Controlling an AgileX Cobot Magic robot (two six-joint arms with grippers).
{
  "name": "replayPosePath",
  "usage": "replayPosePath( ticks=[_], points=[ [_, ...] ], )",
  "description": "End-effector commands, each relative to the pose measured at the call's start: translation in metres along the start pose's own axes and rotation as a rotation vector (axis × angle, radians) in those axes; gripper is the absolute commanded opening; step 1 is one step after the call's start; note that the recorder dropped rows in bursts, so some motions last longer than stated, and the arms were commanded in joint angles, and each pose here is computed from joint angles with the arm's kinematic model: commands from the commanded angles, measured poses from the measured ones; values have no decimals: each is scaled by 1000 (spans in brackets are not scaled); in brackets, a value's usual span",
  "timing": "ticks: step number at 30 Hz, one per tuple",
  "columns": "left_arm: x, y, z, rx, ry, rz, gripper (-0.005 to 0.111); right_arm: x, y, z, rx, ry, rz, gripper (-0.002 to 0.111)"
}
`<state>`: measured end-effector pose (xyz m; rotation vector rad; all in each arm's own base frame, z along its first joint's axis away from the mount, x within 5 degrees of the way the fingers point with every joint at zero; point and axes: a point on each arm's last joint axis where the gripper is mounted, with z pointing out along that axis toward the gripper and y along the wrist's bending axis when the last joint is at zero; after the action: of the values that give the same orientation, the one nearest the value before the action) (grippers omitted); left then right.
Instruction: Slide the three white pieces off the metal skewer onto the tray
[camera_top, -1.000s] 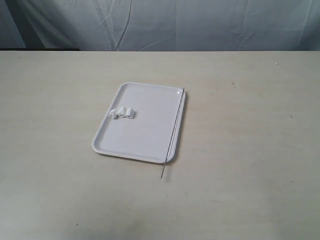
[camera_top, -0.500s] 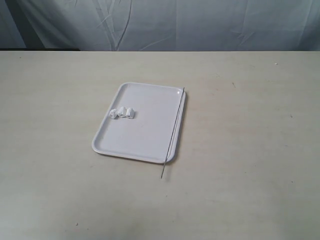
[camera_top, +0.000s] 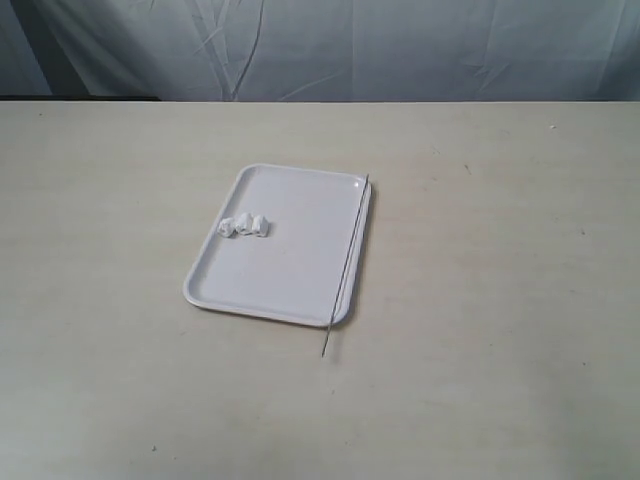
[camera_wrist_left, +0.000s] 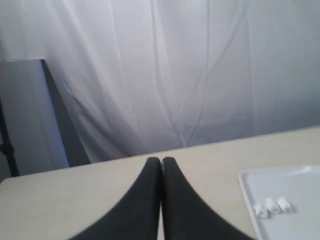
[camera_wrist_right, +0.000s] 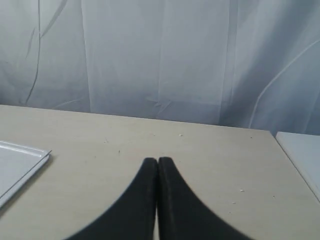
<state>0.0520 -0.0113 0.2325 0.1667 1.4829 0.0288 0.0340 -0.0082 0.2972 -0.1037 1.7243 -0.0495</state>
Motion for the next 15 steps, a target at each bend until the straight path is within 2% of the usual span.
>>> replayPosePath(
  ticks=[1, 5, 9, 12, 14, 15],
  points=[
    [26, -8, 1, 70, 94, -1, 0, 14, 9, 9, -21, 0, -17, 0],
    [29, -6, 2, 43, 103, -27, 0, 36, 13, 20, -16, 41, 38, 0],
    [24, 8, 2, -111, 38, -152, 0, 65, 16, 33, -6, 56, 39, 0],
    [33, 7, 1, -112, 134, -128, 0, 80, 15, 37, 18, 99, -8, 0],
    [41, 9, -1, -144, 224, -169, 0, 91, 17, 40, 14, 129, 48, 0],
    [42, 10, -1, -151, 230, -171, 0, 100, 19, 40, 3, 136, 86, 0]
  ],
)
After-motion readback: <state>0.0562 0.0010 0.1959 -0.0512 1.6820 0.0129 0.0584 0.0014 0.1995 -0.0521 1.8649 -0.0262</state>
